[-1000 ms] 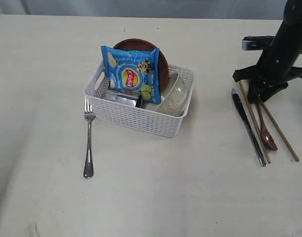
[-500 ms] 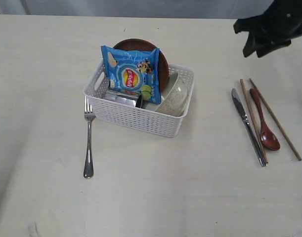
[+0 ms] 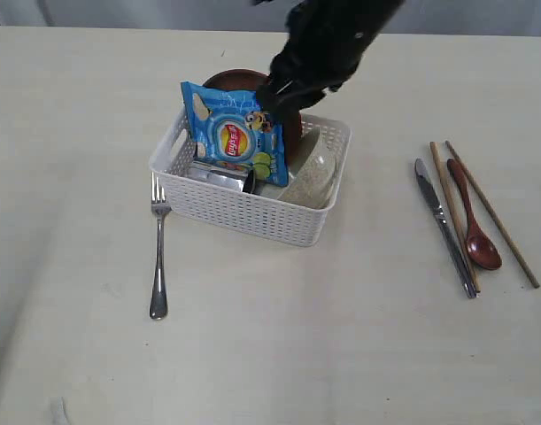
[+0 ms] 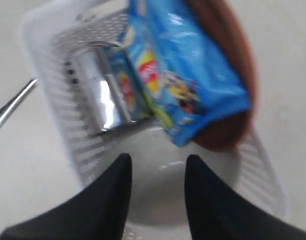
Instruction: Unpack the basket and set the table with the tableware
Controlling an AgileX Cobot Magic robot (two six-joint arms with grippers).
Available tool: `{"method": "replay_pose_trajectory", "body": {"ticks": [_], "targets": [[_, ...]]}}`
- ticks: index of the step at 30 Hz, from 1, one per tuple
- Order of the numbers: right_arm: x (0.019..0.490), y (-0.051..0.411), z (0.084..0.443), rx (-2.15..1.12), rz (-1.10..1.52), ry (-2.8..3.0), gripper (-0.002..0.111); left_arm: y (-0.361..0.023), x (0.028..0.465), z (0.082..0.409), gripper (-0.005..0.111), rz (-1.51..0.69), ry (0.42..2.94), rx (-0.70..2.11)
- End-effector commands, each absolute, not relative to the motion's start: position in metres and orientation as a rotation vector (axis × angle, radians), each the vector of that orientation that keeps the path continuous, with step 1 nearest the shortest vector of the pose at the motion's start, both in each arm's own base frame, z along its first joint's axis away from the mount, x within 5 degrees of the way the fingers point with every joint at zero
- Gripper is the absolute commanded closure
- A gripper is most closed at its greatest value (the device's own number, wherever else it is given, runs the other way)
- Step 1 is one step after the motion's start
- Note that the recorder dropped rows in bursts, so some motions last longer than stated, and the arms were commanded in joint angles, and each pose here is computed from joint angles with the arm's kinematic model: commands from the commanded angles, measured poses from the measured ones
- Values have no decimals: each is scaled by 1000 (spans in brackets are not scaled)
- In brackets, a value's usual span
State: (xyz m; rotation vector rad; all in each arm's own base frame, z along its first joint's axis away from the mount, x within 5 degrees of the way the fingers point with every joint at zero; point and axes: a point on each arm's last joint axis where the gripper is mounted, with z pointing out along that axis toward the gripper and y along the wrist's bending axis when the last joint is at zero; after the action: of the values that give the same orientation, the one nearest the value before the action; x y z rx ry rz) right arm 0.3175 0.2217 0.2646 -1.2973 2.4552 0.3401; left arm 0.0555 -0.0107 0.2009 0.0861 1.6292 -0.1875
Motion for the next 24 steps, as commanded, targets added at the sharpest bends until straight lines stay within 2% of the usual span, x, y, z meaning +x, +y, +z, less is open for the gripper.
{"method": "replay_pose_trajectory", "body": {"ticks": [1, 5, 17, 24], "targets": [[290, 260, 264, -1572, 229, 2276, 73, -11, 55, 201, 107, -184, 1620, 90], [280, 278, 250, -1704, 131, 2214, 73, -11, 55, 201, 107, -188, 1620, 86], [285, 289, 203, -1796, 110, 2305, 73, -11, 55, 201, 107, -188, 1620, 86], [284, 288, 209, -1770, 121, 2303, 60, -11, 55, 201, 107, -188, 1620, 86]]}}
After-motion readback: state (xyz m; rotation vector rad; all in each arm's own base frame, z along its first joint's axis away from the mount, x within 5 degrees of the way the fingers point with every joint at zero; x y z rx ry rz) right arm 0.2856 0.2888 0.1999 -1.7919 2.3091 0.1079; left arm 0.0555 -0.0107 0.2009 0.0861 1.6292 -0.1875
